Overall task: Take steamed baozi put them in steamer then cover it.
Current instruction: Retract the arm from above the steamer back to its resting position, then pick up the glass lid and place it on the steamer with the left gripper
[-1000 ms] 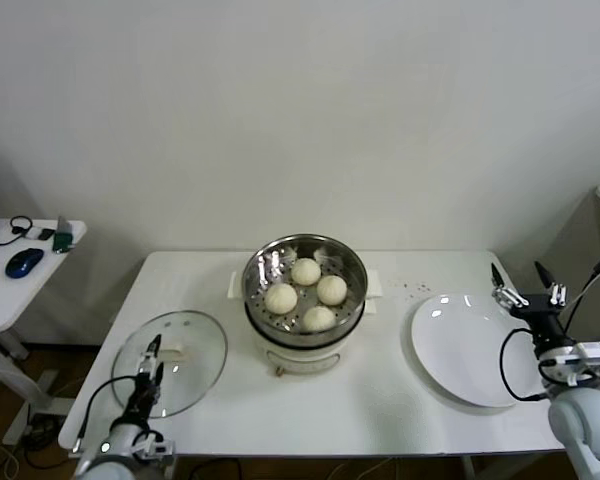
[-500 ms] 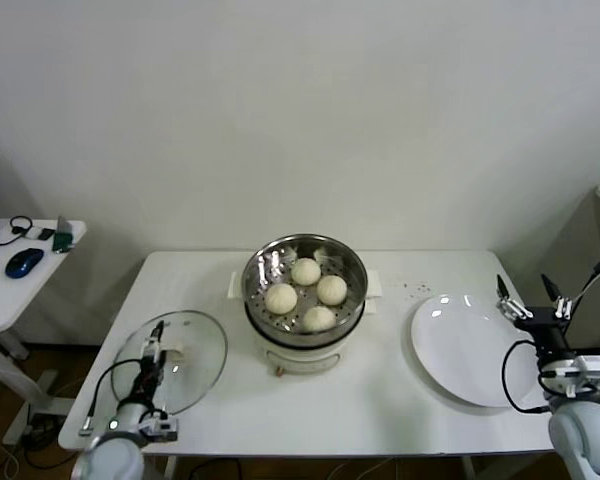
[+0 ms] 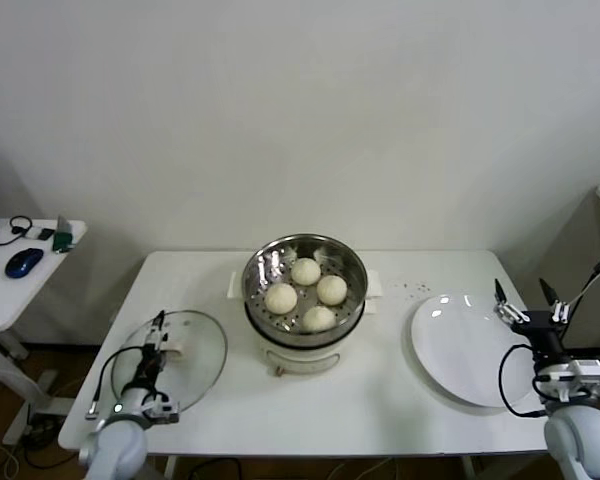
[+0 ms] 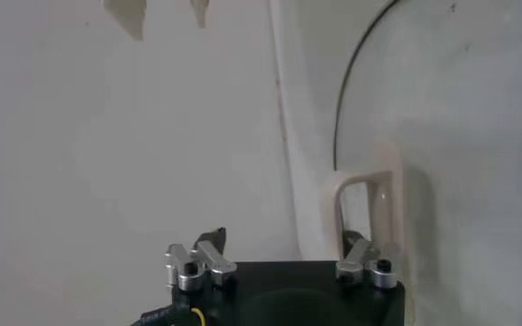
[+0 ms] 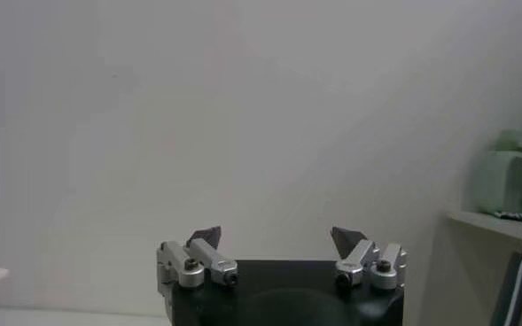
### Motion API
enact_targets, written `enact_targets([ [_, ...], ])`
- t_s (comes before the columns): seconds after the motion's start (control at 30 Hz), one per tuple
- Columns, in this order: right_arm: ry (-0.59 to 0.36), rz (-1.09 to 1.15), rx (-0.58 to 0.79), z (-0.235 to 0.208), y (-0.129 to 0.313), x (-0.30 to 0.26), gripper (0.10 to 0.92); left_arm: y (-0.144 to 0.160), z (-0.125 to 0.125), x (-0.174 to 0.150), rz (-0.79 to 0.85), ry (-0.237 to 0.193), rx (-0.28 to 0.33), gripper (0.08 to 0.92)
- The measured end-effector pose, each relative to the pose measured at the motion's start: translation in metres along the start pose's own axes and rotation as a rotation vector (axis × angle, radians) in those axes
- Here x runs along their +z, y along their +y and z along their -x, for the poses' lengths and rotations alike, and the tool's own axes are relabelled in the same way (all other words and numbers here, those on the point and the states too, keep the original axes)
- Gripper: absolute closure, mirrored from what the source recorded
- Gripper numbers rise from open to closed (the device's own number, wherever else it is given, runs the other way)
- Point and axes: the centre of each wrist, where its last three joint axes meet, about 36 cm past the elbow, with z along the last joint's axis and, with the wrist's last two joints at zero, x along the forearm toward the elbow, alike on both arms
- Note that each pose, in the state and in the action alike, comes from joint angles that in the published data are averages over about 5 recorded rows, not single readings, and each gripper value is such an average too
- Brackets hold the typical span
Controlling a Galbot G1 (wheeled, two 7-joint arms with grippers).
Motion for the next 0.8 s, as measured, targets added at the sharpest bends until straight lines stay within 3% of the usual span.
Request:
enact_targets([
  [0.6,0.003,-0.025,-0.006,0.006,0.005,0.006,0.2,0.003,-0.006,0.002,-0.032,-0.009,0.009,0.779],
  [0.8,0.002,-0.037,-0.002,0.009,0.002,0.006,0.2,0.015,-0.012,0.004,-0.041,0.004,-0.014,0.846],
])
